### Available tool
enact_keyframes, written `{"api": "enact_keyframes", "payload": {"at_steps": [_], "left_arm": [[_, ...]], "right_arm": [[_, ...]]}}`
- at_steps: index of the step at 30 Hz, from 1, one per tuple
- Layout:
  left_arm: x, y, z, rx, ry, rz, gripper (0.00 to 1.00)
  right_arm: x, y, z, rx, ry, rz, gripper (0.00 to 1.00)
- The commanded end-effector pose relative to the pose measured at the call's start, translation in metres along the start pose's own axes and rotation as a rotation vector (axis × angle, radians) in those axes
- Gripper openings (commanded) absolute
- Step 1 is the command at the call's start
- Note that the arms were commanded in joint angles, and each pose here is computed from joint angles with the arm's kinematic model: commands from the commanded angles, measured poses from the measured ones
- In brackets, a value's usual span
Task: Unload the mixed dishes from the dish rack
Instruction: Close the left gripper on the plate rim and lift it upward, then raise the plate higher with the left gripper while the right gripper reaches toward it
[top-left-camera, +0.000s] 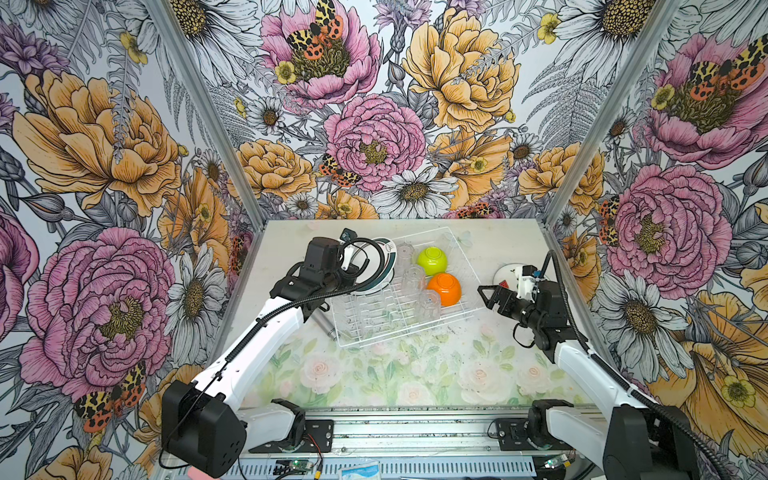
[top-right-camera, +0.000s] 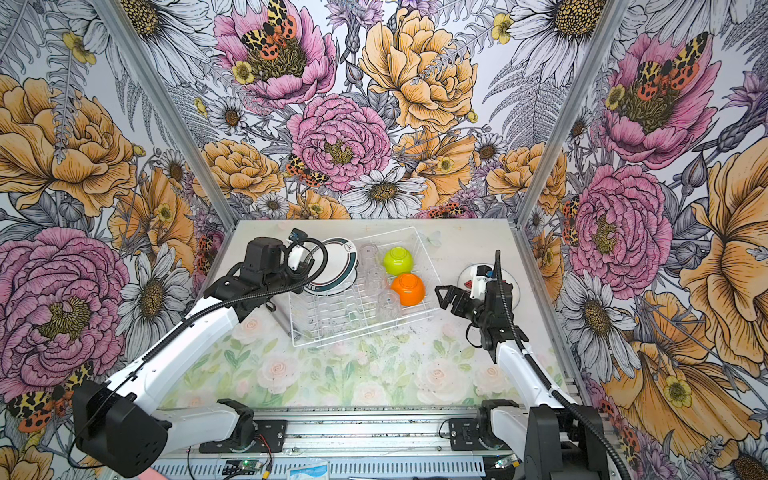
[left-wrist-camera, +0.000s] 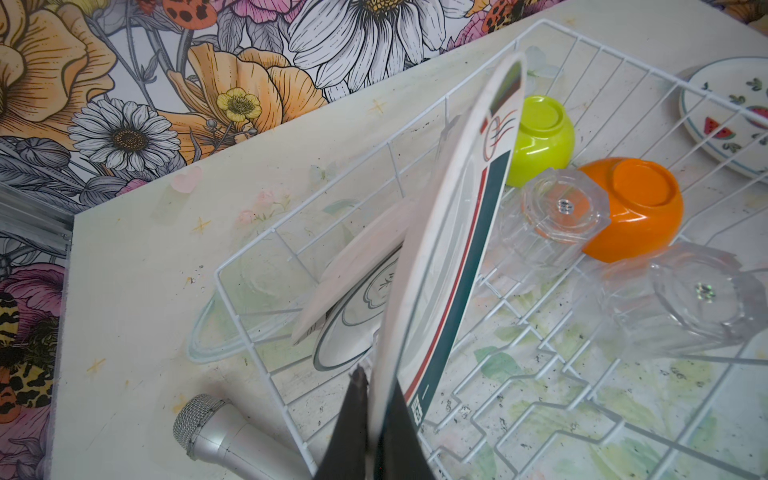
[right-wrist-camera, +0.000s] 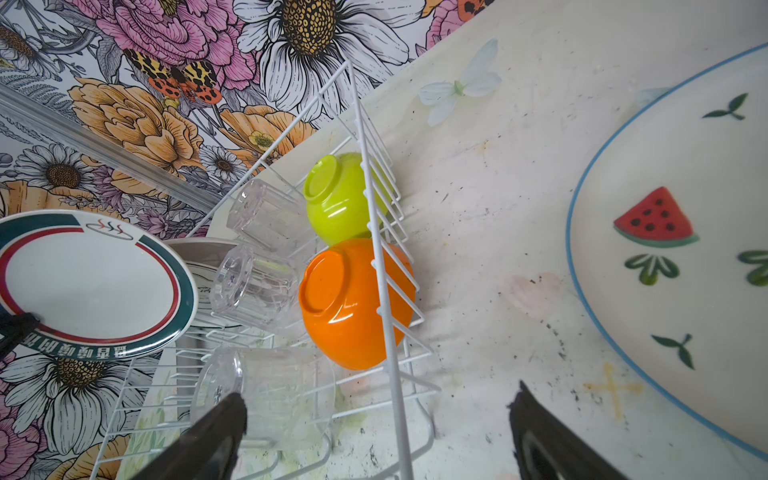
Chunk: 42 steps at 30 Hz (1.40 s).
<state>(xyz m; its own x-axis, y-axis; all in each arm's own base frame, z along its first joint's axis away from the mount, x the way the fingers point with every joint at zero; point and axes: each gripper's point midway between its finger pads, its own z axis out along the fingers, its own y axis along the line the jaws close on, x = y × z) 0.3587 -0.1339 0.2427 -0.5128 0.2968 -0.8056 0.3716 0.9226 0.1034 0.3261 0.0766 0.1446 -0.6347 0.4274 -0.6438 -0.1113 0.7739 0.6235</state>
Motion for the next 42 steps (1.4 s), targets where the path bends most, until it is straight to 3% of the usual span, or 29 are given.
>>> {"api": "enact_keyframes", "payload": {"at_steps": [1, 12, 19, 42], "left_arm": [[-0.047, 0.007, -0.024, 0.007, -0.182, -0.126, 0.00], [-0.061, 0.014, -0.046, 0.026, -0.383, -0.433, 0.00], [-0.068, 0.007, -0.049, 0.104, -0.413, -0.560, 0.00], [-0.084, -0.037, -0.003, 0.417, -0.482, -0.826, 0.00]], "right_arm": [[-0.010, 0.011, -0.002, -0.039, -0.032, -0.011, 0.99], [-0.018, 0.017, -0.005, -0.036, -0.070, -0.003, 1.00], [-0.030, 0.041, -0.013, -0.095, -0.081, -0.029, 1.00], [-0.054, 0.154, 0.018, -0.281, -0.090, -0.037, 0.97]]}}
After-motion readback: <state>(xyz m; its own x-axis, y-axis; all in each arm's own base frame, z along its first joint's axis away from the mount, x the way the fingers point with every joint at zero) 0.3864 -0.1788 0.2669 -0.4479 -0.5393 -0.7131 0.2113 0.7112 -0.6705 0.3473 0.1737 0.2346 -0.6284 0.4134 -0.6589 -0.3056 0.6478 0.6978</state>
